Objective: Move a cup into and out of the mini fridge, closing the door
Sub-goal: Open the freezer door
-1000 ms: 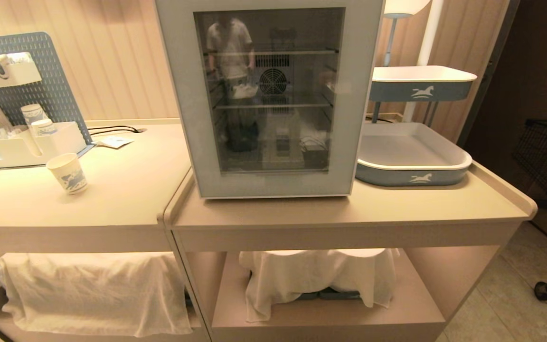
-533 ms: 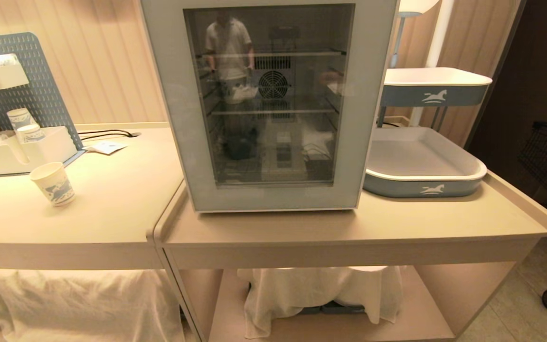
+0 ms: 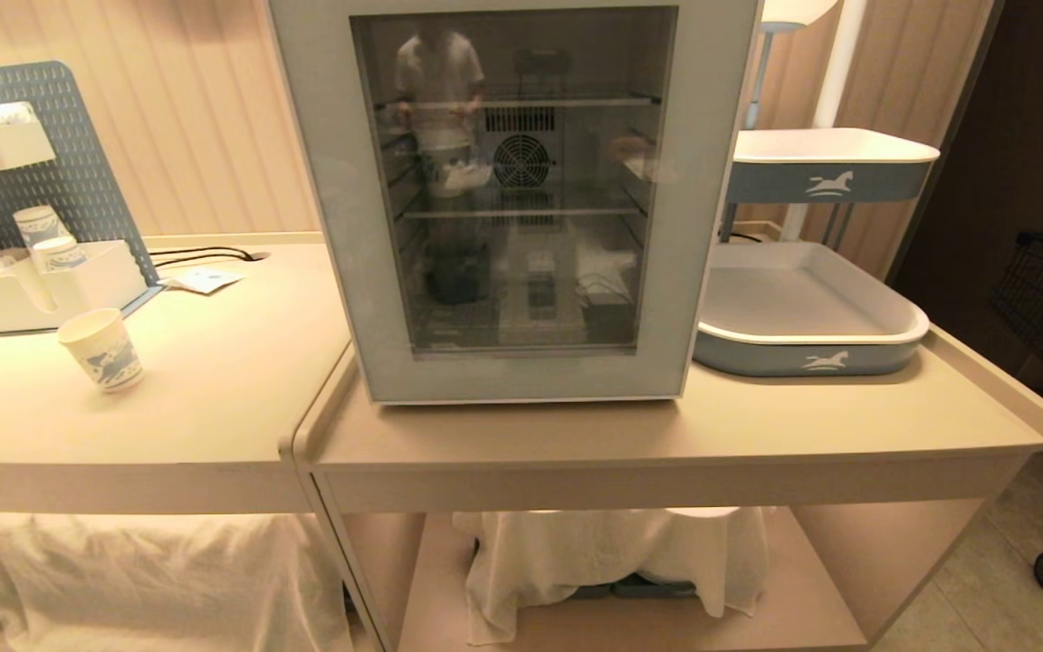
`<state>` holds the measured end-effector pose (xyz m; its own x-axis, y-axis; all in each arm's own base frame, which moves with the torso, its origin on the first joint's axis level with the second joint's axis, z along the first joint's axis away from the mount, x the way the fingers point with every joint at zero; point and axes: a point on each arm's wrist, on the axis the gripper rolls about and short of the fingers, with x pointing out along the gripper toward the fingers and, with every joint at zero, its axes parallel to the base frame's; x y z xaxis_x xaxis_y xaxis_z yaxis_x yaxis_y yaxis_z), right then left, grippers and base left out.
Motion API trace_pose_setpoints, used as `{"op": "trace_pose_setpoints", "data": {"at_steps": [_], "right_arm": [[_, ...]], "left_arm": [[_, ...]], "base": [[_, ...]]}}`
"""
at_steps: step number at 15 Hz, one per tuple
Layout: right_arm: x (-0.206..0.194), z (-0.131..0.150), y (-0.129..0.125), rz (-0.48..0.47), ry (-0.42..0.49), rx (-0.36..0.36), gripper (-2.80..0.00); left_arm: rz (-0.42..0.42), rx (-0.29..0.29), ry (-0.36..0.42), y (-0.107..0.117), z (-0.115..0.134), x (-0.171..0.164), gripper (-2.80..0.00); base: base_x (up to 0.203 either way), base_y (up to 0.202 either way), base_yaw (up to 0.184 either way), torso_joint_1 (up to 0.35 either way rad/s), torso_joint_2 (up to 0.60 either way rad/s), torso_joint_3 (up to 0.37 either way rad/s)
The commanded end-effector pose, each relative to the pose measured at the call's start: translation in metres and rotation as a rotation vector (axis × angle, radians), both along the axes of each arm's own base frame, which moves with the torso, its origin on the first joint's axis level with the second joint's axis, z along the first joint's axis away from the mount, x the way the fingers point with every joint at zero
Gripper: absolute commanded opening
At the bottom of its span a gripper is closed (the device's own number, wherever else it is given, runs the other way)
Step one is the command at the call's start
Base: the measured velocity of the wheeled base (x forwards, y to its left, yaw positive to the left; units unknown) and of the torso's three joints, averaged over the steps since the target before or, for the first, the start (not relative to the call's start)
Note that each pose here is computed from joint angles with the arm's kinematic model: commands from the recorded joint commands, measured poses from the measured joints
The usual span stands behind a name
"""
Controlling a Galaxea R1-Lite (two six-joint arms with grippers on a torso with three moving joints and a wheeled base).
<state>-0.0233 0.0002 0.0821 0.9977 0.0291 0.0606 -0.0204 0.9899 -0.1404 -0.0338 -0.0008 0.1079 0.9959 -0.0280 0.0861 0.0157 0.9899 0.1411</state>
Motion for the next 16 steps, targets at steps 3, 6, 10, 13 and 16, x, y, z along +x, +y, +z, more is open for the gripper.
{"op": "trace_pose_setpoints", "data": {"at_steps": [3, 6, 10, 13, 16], "right_arm": [[0.000, 0.000, 0.000, 0.001, -0.001, -0.001, -2.80], [0.000, 0.000, 0.000, 0.000, -0.001, -0.001, -2.80], [0.000, 0.000, 0.000, 0.000, -0.001, -0.001, -2.80], [0.000, 0.000, 0.000, 0.001, -0.001, -0.001, -2.80], [0.000, 0.000, 0.000, 0.000, -0.001, -0.001, -2.80]], "left_arm": [[-0.030, 0.013, -0.161, -0.001, 0.155, -0.029, -2.80], [0.024, 0.027, -0.053, 0.001, 0.255, 0.041, -2.80], [0.181, 0.053, 0.132, 0.006, 0.296, 0.178, -2.80], [0.283, 0.065, 0.282, 0.015, 0.268, 0.274, -2.80], [0.155, 0.050, 0.354, 0.018, 0.226, 0.342, -2.80]], "base": [[0.000, 0.000, 0.000, 0.000, 0.00, 0.000], [0.000, 0.000, 0.000, 0.000, 0.00, 0.000], [0.000, 0.000, 0.000, 0.000, 0.00, 0.000], [0.000, 0.000, 0.000, 0.000, 0.00, 0.000], [0.000, 0.000, 0.000, 0.000, 0.00, 0.000]]}}
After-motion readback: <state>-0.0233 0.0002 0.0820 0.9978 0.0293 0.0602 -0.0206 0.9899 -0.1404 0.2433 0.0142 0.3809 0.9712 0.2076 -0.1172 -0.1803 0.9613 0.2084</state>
